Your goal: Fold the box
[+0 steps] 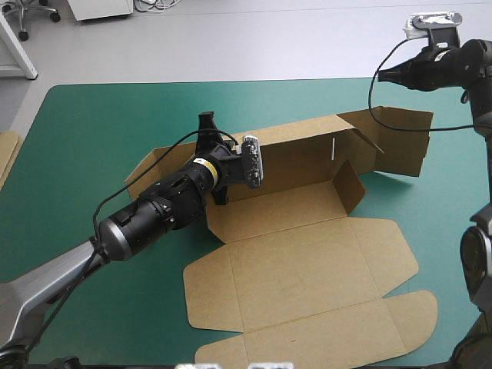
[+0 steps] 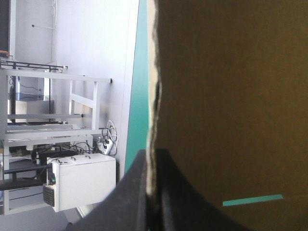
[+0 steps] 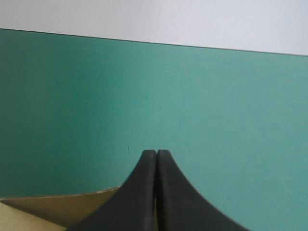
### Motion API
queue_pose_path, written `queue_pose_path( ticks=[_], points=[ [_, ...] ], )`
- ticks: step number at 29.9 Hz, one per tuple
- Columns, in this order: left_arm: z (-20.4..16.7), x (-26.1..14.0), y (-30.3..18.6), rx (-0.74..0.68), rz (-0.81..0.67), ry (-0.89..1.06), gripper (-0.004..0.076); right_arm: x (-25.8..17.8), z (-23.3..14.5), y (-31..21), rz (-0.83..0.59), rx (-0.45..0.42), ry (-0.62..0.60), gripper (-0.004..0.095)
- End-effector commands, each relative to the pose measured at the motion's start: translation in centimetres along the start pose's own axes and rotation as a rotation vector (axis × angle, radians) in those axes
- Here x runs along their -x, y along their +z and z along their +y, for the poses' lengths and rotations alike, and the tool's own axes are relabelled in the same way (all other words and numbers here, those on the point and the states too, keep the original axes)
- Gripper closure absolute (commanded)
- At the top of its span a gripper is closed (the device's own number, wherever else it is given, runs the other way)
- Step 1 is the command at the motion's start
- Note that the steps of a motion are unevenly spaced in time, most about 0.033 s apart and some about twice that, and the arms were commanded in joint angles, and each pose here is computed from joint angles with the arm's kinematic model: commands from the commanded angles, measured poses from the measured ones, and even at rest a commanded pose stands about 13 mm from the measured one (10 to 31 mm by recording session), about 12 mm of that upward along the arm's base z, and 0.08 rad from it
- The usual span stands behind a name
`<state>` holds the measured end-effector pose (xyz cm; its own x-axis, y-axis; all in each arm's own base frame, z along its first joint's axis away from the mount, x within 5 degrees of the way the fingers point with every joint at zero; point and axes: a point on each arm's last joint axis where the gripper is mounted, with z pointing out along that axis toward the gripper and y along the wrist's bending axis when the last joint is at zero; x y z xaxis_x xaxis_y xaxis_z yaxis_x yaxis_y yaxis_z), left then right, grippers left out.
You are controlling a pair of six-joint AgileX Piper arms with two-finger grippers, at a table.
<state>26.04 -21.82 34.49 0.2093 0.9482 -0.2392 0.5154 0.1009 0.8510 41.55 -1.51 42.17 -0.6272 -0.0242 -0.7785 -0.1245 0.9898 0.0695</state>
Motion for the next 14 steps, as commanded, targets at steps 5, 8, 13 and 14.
queue_pose_path(
  ticks=[5,8,13,14],
  points=[
    [2.1,1.1,-1.8,0.121,-0.112,0.055,0.0734,1.0,-2.2,1.0,-0.055,0.053,0.040,0.0927],
    [2.1,1.1,-1.8,0.122,-0.116,0.056,0.0734,0.7,-2.4,2.0,-0.036,0.056,0.018,0.0927],
    [1.1,1.2,-1.0,0.105,-0.135,0.094,0.0734,0.0,-2.8,3.1,0.016,0.065,0.020,0.0927],
    [0.8,1.1,-0.8,0.105,-0.137,0.108,0.0734,-0.1,-2.9,3.2,0.029,0.070,0.018,0.0927]
  ],
)
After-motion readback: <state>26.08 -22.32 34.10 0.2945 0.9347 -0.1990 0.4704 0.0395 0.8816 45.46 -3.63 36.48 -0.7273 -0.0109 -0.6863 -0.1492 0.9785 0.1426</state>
